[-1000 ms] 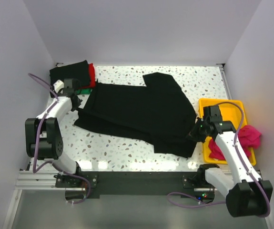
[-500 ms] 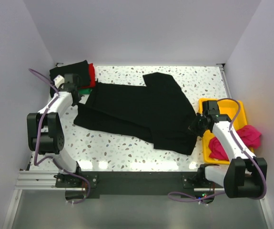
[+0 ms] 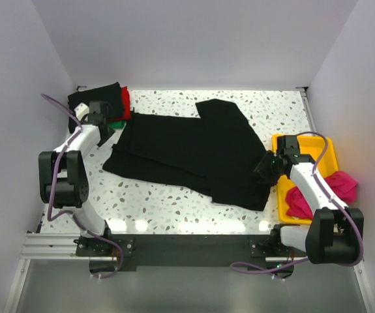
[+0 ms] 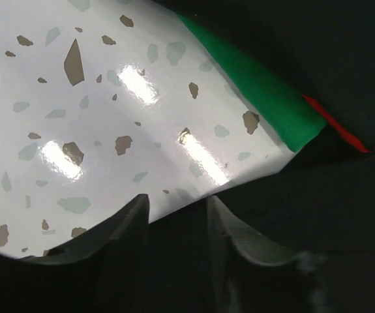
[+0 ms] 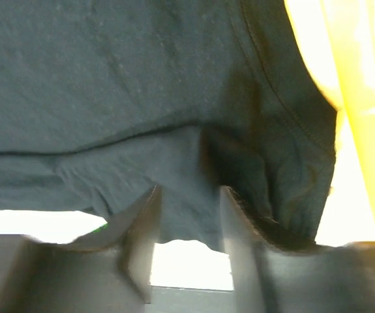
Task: Fold and stack the t-shirts
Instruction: Fold the tshirt
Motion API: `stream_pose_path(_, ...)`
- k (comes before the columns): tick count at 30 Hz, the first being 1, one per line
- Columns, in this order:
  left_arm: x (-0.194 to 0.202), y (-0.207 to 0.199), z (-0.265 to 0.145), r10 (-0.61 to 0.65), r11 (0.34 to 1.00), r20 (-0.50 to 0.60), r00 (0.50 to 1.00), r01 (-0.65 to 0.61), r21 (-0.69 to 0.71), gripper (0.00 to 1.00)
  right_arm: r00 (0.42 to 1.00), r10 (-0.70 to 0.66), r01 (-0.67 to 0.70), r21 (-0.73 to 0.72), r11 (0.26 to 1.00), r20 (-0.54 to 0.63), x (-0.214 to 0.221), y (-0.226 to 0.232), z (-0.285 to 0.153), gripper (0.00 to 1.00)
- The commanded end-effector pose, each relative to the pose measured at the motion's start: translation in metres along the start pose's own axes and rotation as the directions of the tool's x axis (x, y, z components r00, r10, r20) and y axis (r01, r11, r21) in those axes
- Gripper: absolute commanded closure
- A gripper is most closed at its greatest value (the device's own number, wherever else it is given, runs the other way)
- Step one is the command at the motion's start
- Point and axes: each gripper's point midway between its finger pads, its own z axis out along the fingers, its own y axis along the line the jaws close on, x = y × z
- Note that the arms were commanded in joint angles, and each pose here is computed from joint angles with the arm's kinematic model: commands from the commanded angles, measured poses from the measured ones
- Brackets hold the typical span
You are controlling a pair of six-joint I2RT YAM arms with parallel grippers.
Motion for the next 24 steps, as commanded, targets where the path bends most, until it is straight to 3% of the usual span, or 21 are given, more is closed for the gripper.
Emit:
stream_pose_path(1,-0.037,-0.011,-0.036,-0.089,0.991,0.105,0.99,0.078,0.106,0.51,0.994,-0.054,0.061,-0.066,0.996,0.097,-0.027,0.022,-0.021,0.37)
stream_pose_path(4,-0.021,0.012,-0.055,-0.127,0.986,0.099,0.987,0.114,0.121,0.46,0.992,-0.066,0.078,-0.11,0.991,0.11,-0.023,0.028,-0.03,0.27)
stream_pose_path(11,0.059,0.078,-0.056,-0.171,0.982,0.023,0.985,0.169,0.081,0.45,0.996,-0.064,0.074,-0.166,0.983,0.068,0.009,0.019,-0.018,0.26)
stream_pose_path(14,0.091,0.081,-0.048,-0.162,0.98,-0.066,0.985,0.168,0.108,0.45,0.995,-0.096,0.101,-0.159,0.982,0.037,0.023,0.019,-0.012,0.26)
stream_pose_path(17,0.103,0.075,-0.039,-0.163,0.972,-0.086,0.983,0.175,0.157,0.43,0.984,-0.179,0.178,-0.152,0.972,0.003,0.05,0.03,-0.006,0.26)
stream_pose_path(24,0.099,0.056,-0.032,-0.194,0.942,-0.052,0.98,0.201,0.267,0.41,0.98,-0.198,0.196,-0.087,0.977,-0.008,0.07,0.01,0.003,0.26)
